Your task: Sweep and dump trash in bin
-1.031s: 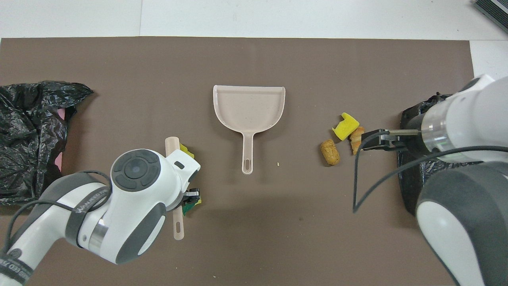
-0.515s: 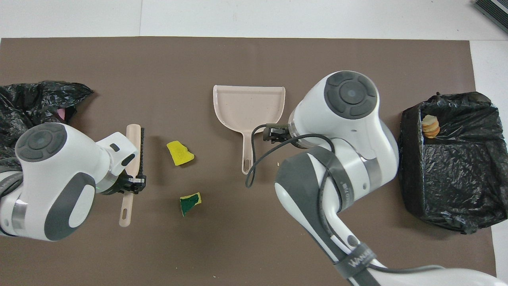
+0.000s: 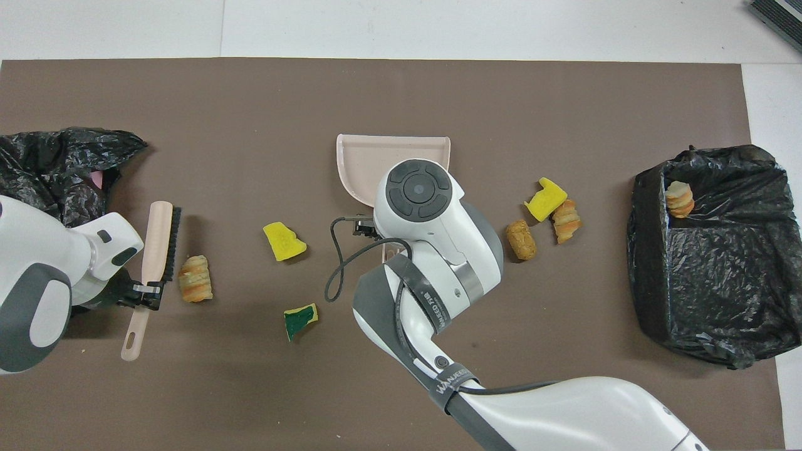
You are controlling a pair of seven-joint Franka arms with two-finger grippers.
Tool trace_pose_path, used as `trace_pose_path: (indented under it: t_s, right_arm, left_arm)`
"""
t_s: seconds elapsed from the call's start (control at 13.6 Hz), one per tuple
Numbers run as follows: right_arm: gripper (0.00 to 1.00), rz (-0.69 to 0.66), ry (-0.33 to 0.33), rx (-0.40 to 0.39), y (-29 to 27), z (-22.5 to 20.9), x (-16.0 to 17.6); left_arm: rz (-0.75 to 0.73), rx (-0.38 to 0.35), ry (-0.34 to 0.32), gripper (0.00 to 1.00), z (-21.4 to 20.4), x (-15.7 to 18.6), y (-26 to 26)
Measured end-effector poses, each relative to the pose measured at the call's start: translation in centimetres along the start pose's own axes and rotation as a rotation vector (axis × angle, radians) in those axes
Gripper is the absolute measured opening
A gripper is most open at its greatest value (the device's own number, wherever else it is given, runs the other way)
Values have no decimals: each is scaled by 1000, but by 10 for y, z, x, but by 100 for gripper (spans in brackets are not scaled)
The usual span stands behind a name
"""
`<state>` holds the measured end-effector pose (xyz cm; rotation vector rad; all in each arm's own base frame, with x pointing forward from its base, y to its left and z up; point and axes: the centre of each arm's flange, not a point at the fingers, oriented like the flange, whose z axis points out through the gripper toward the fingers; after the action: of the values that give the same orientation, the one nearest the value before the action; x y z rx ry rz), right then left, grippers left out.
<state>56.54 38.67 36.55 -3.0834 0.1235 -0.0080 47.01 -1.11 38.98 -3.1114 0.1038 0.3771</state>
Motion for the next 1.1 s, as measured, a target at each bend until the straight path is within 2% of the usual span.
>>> trace_pose_path:
  t_s: [0.29, 0.66, 0.74, 0.88, 0.96, 1.03, 1.1]
  right_arm:
    - [100, 2, 21, 11, 1, 1, 4]
    - [96, -5, 14, 6, 2, 12, 4]
    - [90, -11, 10, 4, 3, 13, 4]
    - [63, -24, 2, -3, 4, 18, 2]
    - [54, -27, 0, -4, 5, 20, 1]
    - [54, -28, -1, -5, 5, 20, 1]
    - [45, -29, -1, -5, 5, 20, 1]
  left_arm:
    - [4, 0, 10, 26, 37, -16, 1]
    - [12, 27, 14, 26, 42, -21, 50]
    - [13, 36, 15, 26, 42, -23, 67]
    - [12, 54, 17, 26, 45, -29, 101]
    - [10, 62, 18, 26, 46, -32, 116]
    - [10, 66, 23, 26, 47, -35, 128]
    - [11, 62, 26, 26, 48, -37, 140]
